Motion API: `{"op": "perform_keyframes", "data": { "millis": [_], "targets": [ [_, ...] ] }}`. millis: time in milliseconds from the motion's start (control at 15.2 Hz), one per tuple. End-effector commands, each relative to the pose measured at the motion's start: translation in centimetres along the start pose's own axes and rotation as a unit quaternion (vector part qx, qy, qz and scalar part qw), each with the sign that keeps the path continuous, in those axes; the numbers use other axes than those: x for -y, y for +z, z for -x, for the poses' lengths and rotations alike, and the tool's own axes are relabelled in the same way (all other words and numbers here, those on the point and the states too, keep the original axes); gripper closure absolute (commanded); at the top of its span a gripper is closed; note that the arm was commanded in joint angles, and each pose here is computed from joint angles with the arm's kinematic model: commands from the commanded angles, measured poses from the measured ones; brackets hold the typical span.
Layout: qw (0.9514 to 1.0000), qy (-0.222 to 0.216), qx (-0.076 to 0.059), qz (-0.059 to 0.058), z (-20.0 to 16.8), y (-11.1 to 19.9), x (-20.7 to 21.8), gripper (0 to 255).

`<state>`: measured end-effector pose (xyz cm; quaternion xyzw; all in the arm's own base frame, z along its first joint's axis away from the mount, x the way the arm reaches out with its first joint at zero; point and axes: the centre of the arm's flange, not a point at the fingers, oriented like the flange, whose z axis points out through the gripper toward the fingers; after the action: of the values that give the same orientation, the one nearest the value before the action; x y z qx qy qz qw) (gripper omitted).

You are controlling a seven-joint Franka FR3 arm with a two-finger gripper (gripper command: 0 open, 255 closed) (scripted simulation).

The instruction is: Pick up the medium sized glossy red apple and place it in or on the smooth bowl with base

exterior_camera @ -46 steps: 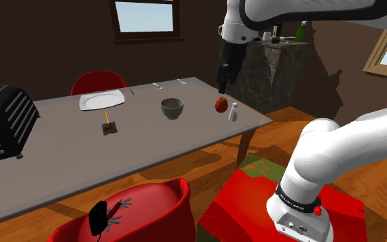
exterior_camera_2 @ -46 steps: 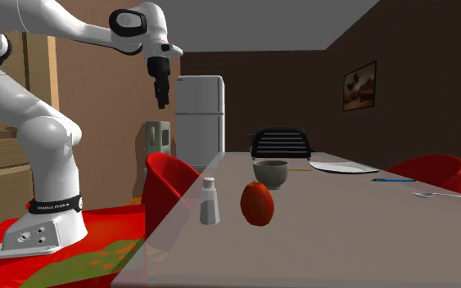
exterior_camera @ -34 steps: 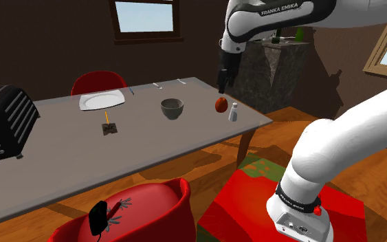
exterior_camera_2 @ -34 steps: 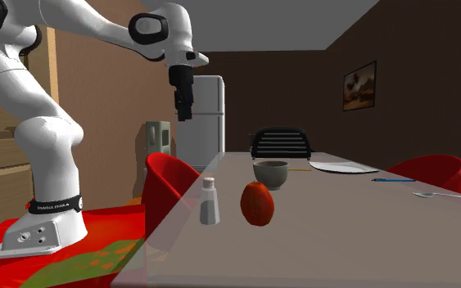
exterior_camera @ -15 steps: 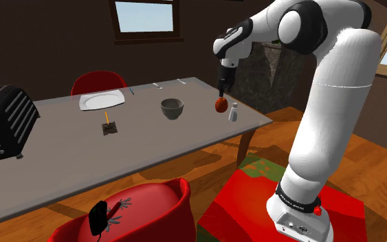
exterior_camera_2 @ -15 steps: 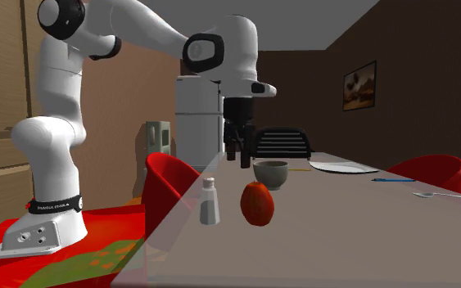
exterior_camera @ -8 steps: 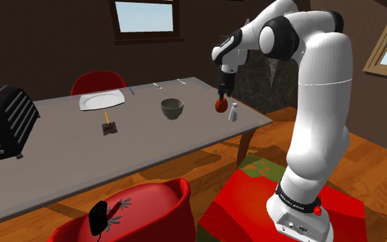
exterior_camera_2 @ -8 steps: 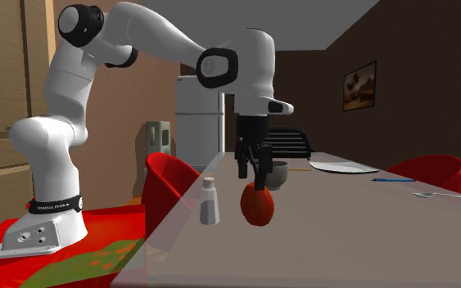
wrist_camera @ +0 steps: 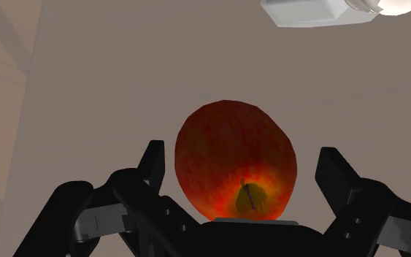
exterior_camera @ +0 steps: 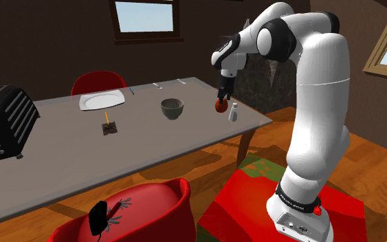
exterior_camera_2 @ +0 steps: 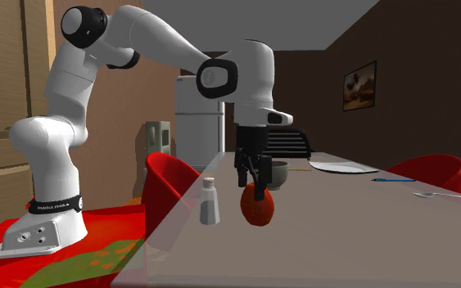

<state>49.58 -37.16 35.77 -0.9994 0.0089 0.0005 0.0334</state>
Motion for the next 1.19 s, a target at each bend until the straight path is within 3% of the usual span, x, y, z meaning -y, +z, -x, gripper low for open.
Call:
{"op": "perform_keyframes", "data": {
  "millis": [0,132,198,792,1122],
  "targets": [
    [1.0,0.0,0.0,0.0,0.0,0.0,0.0,0],
    [1.0,0.0,0.0,0.0,0.0,0.0,0.0,0],
    [1.0,0.0,0.0,0.0,0.0,0.0,0.0,255],
    [1.0,0.0,0.0,0.0,0.0,0.0,0.0,255],
    [1.0,0.0,0.0,0.0,0.0,-2.6,0.2,255]
  ]
}}
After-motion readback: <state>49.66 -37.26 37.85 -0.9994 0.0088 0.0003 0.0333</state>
